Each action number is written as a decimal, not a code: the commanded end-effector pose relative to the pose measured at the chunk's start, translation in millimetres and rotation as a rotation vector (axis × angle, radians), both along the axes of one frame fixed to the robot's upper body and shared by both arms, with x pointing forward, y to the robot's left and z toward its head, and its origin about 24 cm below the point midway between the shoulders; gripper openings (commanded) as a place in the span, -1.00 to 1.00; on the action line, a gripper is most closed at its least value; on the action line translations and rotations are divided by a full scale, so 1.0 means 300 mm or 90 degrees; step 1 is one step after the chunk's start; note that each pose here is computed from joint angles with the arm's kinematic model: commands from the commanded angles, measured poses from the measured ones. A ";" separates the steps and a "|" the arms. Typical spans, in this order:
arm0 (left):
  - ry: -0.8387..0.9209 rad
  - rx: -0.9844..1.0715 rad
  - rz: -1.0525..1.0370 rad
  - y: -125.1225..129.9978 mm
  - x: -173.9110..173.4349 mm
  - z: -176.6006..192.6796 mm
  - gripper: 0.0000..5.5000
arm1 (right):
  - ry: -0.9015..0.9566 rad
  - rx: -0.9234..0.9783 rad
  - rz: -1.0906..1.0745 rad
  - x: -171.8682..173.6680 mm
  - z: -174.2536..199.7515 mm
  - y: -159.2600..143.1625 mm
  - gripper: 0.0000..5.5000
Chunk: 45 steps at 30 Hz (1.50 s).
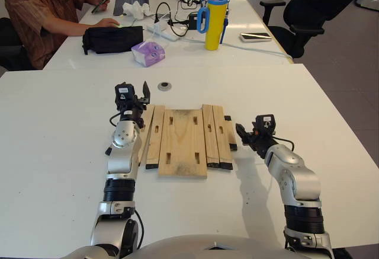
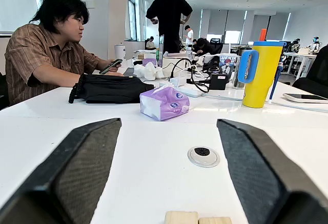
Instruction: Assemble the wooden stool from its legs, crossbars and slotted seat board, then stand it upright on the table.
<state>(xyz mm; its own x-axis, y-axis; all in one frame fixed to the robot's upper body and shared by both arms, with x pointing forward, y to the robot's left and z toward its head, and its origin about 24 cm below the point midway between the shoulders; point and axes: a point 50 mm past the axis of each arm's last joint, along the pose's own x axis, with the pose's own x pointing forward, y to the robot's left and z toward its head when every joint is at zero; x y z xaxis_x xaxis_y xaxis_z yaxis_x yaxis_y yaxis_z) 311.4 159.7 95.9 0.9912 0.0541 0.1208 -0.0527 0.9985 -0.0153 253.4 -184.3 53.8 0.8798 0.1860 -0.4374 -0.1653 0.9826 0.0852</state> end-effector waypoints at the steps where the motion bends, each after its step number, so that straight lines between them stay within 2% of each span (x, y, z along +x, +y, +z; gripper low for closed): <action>1: 0.009 -0.001 -0.002 -0.001 -0.004 -0.003 0.27 | 0.035 0.010 0.024 0.000 -0.021 0.010 0.16; 17: 0.018 -0.001 -0.006 0.002 0.002 -0.009 0.27 | 0.073 0.042 0.062 0.000 -0.072 0.029 0.16; 45: 0.020 0.004 -0.023 -0.006 0.011 -0.004 0.27 | -0.001 0.050 0.006 0.032 -0.029 0.014 0.16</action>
